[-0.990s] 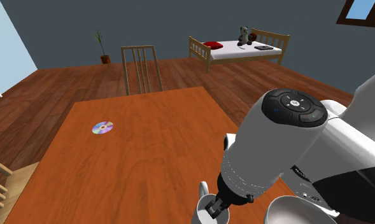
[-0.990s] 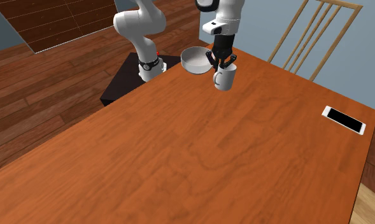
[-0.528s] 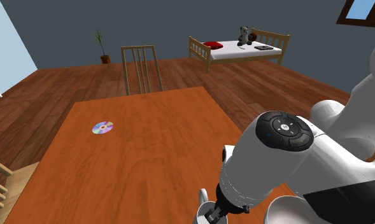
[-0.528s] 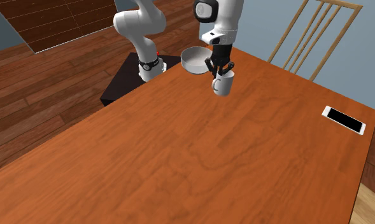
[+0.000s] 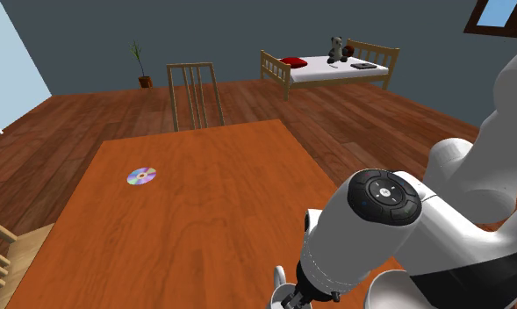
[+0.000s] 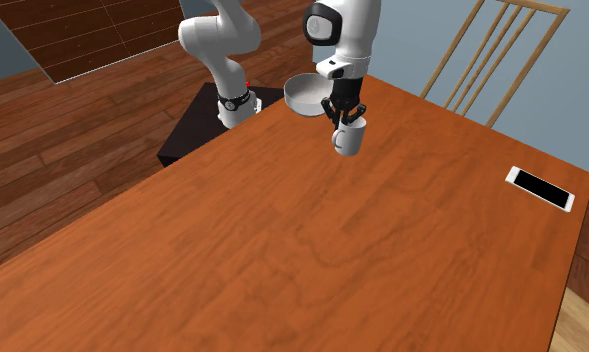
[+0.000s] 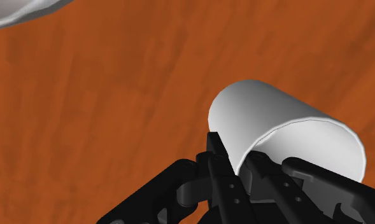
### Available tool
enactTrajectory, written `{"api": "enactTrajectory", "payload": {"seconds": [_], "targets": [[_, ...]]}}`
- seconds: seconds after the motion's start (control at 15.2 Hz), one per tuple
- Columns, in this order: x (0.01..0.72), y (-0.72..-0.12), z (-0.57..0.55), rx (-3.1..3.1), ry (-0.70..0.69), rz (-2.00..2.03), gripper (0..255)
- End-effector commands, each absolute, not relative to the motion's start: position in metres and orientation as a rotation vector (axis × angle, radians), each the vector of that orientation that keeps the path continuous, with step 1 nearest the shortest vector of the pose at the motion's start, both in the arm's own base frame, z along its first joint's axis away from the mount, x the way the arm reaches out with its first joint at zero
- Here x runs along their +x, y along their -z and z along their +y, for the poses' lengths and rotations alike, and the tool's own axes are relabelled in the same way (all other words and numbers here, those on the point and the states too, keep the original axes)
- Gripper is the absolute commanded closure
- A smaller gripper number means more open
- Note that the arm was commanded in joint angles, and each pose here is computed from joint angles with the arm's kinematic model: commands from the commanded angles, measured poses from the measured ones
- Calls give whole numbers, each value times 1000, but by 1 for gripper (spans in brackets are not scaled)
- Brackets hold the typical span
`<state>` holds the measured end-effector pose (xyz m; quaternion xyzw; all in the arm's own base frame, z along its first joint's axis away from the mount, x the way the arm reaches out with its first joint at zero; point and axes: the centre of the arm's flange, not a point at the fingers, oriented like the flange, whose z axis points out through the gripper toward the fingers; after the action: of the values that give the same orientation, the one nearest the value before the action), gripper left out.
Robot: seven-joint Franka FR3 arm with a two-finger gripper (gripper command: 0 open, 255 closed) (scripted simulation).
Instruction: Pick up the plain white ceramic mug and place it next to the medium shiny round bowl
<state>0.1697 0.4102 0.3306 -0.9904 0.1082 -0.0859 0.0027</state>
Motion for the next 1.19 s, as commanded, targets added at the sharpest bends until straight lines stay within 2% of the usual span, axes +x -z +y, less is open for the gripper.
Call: {"api": "enactTrajectory", "payload": {"seconds": [0.0, 0.13, 0.2, 0.53, 0.79, 1.12], "targets": [[170, -331, 410, -3106, 270, 339, 255], [170, -331, 410, -3106, 270, 339, 255], [170, -331, 410, -3106, 270, 339, 0], [170, -330, 410, -3106, 270, 339, 0], [161, -380, 411, -3106, 270, 339, 0], [161, -380, 411, -3106, 270, 339, 0]]}}
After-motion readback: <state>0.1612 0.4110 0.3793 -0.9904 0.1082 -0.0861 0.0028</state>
